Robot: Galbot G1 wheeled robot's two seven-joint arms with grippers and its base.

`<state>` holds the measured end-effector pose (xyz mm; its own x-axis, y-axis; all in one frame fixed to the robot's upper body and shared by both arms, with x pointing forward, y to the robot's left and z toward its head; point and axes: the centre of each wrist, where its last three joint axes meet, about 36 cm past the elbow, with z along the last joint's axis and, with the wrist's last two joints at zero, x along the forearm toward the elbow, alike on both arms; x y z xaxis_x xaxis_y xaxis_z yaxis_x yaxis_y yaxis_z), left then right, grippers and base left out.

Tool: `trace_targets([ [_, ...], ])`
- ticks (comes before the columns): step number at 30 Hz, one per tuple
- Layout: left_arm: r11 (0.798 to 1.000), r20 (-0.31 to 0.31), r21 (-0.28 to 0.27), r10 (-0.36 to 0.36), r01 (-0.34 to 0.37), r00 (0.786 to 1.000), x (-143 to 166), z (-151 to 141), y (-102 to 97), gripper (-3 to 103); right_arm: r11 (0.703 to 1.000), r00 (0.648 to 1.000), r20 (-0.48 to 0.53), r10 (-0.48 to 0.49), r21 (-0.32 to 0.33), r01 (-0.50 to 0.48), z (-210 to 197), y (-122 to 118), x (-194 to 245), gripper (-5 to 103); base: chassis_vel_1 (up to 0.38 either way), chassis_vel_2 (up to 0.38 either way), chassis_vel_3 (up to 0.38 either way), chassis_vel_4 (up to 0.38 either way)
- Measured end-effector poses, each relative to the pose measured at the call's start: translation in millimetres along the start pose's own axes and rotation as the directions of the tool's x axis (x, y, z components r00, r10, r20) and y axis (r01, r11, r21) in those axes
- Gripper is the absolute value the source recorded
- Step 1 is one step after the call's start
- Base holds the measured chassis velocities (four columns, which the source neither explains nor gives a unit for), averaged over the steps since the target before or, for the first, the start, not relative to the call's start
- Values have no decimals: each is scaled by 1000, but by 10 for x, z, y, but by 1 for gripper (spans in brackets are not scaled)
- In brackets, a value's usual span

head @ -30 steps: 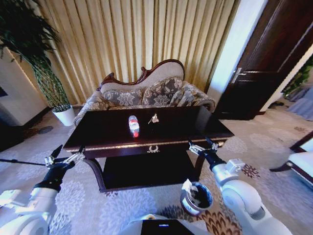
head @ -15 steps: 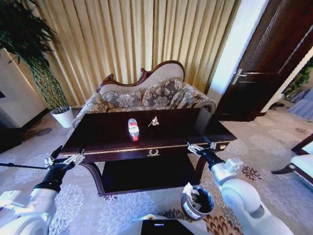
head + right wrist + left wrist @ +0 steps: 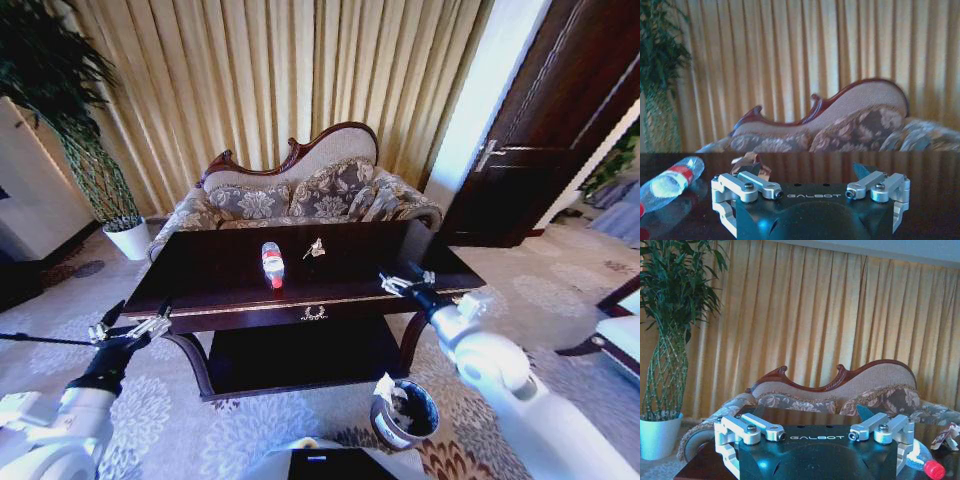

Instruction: Move to the front of the table and place the trash on the table into the trash bin.

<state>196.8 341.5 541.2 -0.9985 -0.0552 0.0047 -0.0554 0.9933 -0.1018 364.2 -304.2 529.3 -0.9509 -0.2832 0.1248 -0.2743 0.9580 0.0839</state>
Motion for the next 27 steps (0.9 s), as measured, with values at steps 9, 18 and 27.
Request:
trace_targets([
  [9, 999, -7, -18, -47, 46, 999, 75, -44, 90, 100, 998, 997, -37, -70, -7, 70, -196, -28, -637, 100, 0, 0, 0, 0],
  [18, 997, -9, -11, -71, 70, 997, 112, -28, 97, 100, 989, 986, -93, -140, -49, 136, -97, 271, -1203, 100, 0, 0, 0, 0],
  [27, 997, -2, -10, -80, 80, 997, 112, -32, 100, 100, 991, 985, -122, -121, -78, 112, -105, 473, -1650, 100, 0, 0, 0, 0],
])
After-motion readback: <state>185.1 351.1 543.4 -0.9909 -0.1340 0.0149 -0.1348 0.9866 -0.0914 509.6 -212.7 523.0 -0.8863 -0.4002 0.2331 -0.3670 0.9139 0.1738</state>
